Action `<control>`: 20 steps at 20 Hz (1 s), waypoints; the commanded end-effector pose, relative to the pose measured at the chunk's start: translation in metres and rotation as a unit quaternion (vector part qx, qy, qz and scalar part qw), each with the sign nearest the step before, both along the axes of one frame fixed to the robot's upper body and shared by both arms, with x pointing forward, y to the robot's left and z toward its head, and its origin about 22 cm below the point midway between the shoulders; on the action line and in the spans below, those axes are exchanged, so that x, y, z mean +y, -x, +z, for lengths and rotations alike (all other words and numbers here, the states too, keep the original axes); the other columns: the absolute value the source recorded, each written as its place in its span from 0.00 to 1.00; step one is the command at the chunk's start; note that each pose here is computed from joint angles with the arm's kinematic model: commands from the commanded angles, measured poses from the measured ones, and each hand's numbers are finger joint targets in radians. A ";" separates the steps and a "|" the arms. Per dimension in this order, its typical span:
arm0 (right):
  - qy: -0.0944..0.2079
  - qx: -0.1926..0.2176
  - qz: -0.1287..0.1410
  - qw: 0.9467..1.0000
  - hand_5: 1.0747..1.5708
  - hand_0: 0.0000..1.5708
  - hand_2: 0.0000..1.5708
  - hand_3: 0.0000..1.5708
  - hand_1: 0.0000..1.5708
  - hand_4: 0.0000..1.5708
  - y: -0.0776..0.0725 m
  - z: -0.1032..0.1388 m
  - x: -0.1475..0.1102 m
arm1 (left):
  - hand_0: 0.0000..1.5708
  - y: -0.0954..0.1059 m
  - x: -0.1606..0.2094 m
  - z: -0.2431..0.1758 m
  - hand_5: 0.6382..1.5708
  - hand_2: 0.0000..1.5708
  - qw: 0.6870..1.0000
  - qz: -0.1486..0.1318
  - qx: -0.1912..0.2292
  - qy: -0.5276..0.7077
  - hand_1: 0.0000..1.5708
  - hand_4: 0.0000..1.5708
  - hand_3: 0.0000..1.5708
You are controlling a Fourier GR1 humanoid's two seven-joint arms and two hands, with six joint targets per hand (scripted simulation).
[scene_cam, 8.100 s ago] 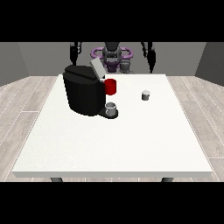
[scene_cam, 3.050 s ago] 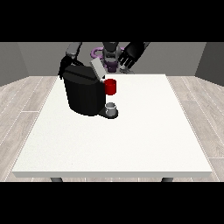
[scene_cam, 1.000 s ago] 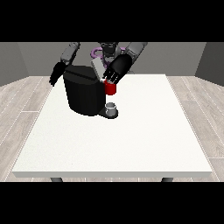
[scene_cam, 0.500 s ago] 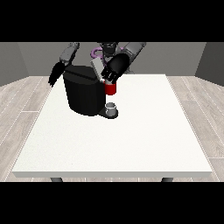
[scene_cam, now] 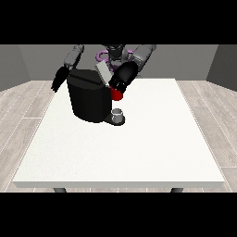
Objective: Insert the coffee pod into the coffee machine and close the lid
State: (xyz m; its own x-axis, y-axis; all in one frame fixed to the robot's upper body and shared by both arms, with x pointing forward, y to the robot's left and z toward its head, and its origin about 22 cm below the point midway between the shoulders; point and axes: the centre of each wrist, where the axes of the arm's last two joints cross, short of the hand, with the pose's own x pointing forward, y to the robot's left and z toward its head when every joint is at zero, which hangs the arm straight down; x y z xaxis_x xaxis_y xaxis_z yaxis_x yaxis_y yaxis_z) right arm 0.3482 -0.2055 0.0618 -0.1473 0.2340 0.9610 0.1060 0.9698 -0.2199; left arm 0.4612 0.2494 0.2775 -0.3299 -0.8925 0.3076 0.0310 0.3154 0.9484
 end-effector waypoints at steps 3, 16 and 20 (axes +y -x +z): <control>0.008 -0.014 -0.010 1.000 1.00 0.00 0.00 0.00 0.00 0.03 -0.002 0.003 -0.006 | 0.71 -0.001 0.005 -0.003 1.00 0.72 1.000 0.003 -0.013 0.005 0.71 0.00 0.63; 0.023 -0.004 0.000 1.000 1.00 0.00 0.00 0.00 0.00 0.14 -0.006 0.009 -0.005 | 0.81 -0.001 -0.003 0.013 1.00 0.79 0.998 -0.012 -0.065 0.011 0.81 0.00 0.62; 0.017 -0.037 0.017 0.999 1.00 0.00 0.00 0.00 0.00 0.10 -0.009 0.030 0.006 | 0.69 0.009 0.035 0.043 1.00 0.68 0.993 0.000 -0.114 -0.020 0.69 0.00 0.51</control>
State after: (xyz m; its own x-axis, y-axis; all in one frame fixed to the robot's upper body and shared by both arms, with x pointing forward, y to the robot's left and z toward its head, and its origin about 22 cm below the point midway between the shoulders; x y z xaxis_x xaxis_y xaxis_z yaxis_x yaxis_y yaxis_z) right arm 0.3559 -0.2082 0.0753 -0.1953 0.2637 0.9446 0.1120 0.9629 -0.2457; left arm 0.4577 0.2565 0.3024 -0.4061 -0.8801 0.2460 -0.1129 0.3155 0.9422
